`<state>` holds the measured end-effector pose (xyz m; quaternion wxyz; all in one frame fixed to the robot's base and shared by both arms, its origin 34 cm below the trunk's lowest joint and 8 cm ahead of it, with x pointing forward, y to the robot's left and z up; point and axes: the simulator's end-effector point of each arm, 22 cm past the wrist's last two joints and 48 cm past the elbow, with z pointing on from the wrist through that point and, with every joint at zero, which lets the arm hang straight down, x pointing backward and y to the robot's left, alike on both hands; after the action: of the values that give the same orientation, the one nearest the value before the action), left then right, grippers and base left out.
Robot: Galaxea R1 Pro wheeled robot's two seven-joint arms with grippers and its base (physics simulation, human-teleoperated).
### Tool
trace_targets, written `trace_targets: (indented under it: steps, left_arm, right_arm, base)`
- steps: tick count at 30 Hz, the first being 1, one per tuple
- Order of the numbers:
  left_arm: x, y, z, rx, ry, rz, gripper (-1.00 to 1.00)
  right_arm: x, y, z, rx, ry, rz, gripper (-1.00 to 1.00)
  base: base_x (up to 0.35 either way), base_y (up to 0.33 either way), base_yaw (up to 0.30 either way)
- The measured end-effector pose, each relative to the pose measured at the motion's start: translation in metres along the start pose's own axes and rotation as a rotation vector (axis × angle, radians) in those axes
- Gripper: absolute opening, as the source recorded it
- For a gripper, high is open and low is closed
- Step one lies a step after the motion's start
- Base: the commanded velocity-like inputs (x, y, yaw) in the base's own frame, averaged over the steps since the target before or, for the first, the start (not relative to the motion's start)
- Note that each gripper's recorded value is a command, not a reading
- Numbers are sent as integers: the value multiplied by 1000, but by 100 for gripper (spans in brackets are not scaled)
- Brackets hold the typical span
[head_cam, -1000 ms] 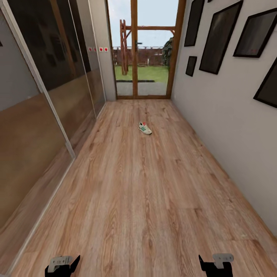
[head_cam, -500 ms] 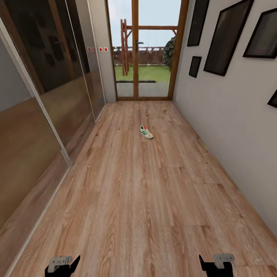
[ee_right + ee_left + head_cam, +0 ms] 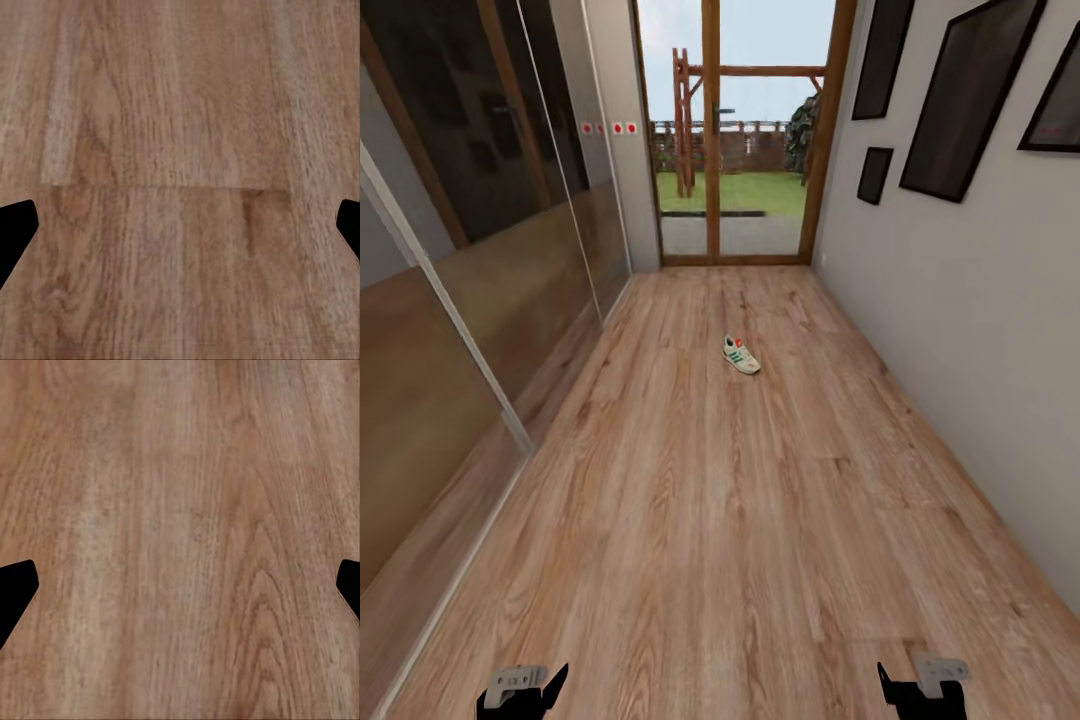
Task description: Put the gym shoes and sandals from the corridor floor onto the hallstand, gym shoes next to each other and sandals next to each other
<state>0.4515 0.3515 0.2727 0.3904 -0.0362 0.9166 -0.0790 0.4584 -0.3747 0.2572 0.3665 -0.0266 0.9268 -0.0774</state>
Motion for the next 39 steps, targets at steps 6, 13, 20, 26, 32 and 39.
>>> trace_targets:
  steps: [6, 13, 20, 26, 32, 39]
  left_arm:
    - [0, -1, 0, 0, 0, -1, 100]
    - [0, 0, 0, 0, 0, 0, 100]
    - [0, 0, 0, 0, 0, 0, 100]
    - [0, 0, 0, 0, 0, 0, 100]
    - [0, 0, 0, 0, 0, 0, 100]
    - [0, 0, 0, 0, 0, 0, 100]
  right_arm:
    - [0, 0, 0, 0, 0, 0, 100]
    - [0, 1, 0, -1, 0, 1, 100]
    - [0, 1, 0, -1, 0, 1, 100]
    - [0, 1, 0, -1, 0, 1, 100]
    - [0, 1, 0, -1, 0, 1, 100]
    - [0, 1, 0, -1, 0, 1, 100]
  base:
    - [339, 0, 0]
    - [339, 0, 48]
    - [339, 0, 74]
    - [339, 0, 5]
    - [339, 0, 1]
    - [339, 0, 0]
